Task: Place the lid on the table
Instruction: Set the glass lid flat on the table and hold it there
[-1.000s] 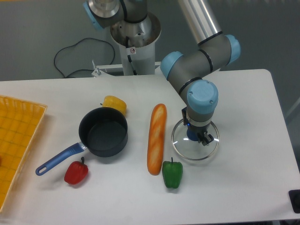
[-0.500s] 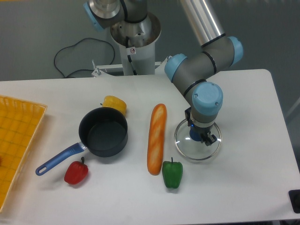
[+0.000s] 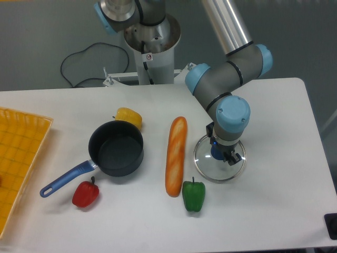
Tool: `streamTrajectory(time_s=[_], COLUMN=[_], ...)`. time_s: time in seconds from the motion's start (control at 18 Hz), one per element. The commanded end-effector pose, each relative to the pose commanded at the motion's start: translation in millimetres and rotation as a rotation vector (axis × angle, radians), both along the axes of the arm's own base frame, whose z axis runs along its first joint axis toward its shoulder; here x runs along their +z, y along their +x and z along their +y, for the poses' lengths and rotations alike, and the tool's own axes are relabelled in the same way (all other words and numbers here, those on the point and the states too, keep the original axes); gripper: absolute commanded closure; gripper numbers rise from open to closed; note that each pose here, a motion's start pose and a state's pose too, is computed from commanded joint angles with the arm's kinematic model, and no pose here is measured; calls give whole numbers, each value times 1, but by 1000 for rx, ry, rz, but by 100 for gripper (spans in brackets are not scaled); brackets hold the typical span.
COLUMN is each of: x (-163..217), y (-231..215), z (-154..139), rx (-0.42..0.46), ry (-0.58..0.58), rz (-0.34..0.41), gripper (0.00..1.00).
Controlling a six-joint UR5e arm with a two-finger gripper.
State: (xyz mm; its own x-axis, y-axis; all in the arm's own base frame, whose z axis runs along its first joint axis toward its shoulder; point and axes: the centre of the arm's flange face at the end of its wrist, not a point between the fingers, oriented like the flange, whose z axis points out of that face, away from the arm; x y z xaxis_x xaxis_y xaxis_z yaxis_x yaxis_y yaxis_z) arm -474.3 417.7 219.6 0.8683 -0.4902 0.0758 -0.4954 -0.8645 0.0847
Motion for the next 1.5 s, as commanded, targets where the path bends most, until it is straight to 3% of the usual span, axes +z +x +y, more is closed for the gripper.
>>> streamTrajectory(time_s=[0.67,0.78,0.89,1.17,1.39,1.5], x=[-8,-8,-7,-5,7,15], y=[0,0,-1,0,-5,-5], z=[0,0,1,2,6,9], rx=[2,2,0,-3,-2,-3], ry=[-7,-7,-5,-5,9,16], rz=[-12,-12,-9,-6,16,28], gripper=[42,36,20,19,1,0])
